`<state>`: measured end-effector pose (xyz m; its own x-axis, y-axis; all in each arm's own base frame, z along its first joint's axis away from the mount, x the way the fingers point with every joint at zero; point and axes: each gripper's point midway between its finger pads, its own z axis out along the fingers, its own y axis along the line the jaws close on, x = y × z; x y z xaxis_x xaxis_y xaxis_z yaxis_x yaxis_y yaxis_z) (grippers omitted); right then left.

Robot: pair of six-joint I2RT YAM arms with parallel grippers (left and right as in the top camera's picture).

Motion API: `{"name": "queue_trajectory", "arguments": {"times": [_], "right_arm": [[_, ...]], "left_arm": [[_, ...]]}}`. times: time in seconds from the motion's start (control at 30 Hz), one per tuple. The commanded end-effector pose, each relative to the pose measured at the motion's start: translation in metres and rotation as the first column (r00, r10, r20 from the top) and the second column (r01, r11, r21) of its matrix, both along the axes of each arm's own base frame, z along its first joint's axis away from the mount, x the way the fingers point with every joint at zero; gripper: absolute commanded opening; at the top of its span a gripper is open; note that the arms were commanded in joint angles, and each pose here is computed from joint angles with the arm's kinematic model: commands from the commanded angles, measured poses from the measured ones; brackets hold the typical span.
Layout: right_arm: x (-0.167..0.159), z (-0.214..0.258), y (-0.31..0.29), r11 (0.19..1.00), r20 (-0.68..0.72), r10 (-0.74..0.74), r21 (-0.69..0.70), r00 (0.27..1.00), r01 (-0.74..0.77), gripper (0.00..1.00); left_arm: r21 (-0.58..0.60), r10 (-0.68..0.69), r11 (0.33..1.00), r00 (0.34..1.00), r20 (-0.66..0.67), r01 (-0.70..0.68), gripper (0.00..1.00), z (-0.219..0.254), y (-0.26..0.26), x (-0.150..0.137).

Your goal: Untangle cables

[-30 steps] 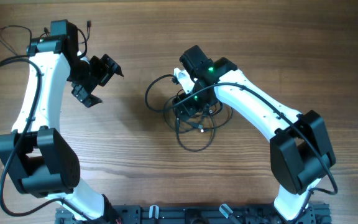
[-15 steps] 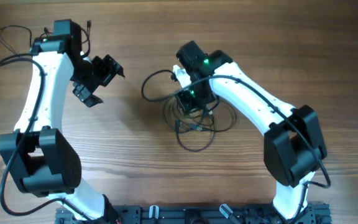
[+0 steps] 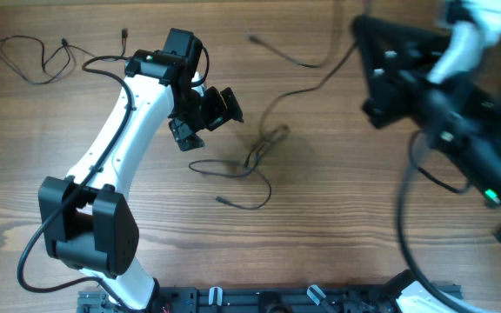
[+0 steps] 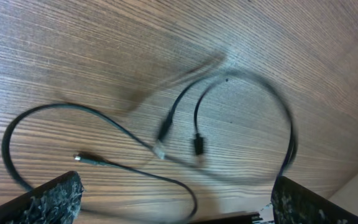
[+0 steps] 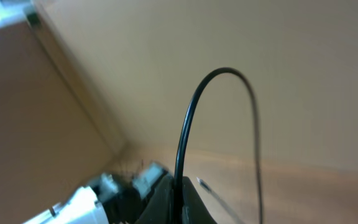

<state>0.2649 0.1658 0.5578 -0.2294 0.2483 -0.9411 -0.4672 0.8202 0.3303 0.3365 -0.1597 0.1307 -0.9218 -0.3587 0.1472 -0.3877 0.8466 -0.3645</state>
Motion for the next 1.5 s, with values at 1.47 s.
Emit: {"name": "queue_trajectory", "arguments": {"times": [1.47], "right_arm": [[0.127, -0.089, -0.034, 0.987, -0.502, -0.138, 0.007, 0.854, 0.163, 0.04]], "left_arm": [[-0.472, -0.408, 0.502, 0.679, 0.611, 0.725, 1.0, 0.093, -0.123, -0.024]]}}
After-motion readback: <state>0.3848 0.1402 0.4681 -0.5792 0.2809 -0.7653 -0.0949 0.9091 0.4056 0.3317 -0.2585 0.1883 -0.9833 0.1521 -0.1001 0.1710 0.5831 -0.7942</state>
